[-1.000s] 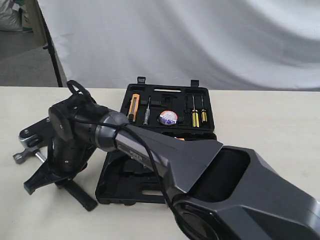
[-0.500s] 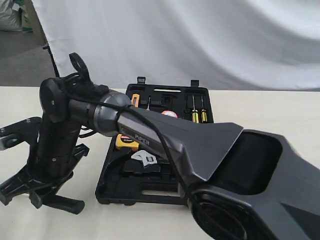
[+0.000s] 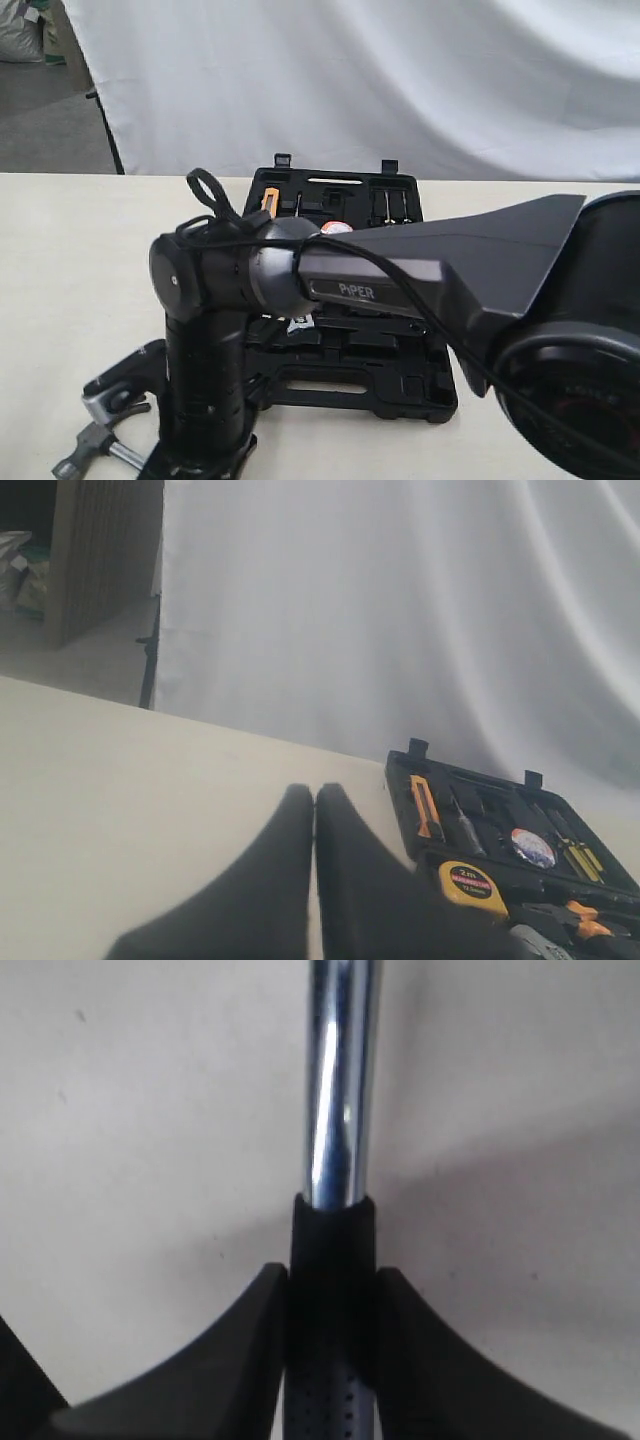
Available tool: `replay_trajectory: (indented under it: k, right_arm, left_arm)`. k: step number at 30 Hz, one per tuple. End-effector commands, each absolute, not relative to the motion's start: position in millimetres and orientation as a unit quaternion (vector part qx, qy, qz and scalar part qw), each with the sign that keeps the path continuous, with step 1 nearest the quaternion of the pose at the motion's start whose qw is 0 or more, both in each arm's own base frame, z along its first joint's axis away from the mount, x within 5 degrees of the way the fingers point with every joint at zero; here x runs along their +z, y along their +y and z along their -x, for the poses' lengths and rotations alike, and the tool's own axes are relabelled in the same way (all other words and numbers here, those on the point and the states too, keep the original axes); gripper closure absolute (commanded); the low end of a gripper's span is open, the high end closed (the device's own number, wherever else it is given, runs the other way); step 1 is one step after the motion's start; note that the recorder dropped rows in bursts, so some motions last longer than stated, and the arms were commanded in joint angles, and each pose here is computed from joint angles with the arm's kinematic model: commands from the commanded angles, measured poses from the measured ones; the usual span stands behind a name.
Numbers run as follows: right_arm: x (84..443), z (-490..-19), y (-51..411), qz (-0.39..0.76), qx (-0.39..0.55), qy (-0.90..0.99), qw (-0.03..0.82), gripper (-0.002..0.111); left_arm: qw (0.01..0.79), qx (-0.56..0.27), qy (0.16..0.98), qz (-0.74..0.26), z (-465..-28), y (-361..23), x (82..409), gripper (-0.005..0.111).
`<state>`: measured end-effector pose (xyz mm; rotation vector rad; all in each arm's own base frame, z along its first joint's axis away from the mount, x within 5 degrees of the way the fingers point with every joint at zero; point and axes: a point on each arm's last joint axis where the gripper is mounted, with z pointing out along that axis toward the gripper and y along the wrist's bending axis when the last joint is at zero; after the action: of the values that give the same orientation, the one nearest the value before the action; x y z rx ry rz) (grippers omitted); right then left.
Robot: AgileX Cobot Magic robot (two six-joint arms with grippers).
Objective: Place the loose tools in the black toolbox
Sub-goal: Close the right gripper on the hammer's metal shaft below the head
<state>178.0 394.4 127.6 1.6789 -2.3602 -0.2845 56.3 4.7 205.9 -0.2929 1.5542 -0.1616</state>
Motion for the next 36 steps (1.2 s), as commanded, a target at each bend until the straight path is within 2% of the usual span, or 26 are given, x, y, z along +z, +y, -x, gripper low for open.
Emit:
replay_trajectory:
  k: [1,19,21,22,26,28,30,36]
  right_arm:
    - [119,-174,379,-0.588,-0.073,-0.793,0.138,0.109]
    - [116,-174,376,-0.575,-0.062,-0.803,0.142,0.108]
    - [116,-175,375,-0.574,-0.056,-0.805,0.141,0.102]
    - [116,-175,375,-0.57,-0.052,-0.808,0.139,0.095]
    - [121,-176,377,-0.552,-0.053,-0.822,0.133,0.058]
    - [125,-176,378,-0.553,-0.059,-0.821,0.129,0.045]
    - [133,-176,378,-0.573,-0.066,-0.808,0.119,0.041]
    - [181,-179,383,-0.592,-0.095,-0.799,0.056,0.042]
  left_arm:
    - [0.705,-0.075,0.693,0.128,-56,4,208,0.106]
    - [0.705,-0.075,0.693,0.128,-56,4,208,0.106]
    - [0.705,-0.075,0.693,0.128,-56,4,208,0.106]
    - [0.705,-0.075,0.693,0.128,-56,4,208,0.106]
    - [0.705,-0.075,0.693,0.128,-56,4,208,0.106]
    - [0.705,-0.075,0.693,0.128,-56,4,208,0.106]
    - [0.705,-0.075,0.693,0.128,-56,4,208,0.106]
    - [0.705,-0.075,0.693,0.128,-56,4,208,0.106]
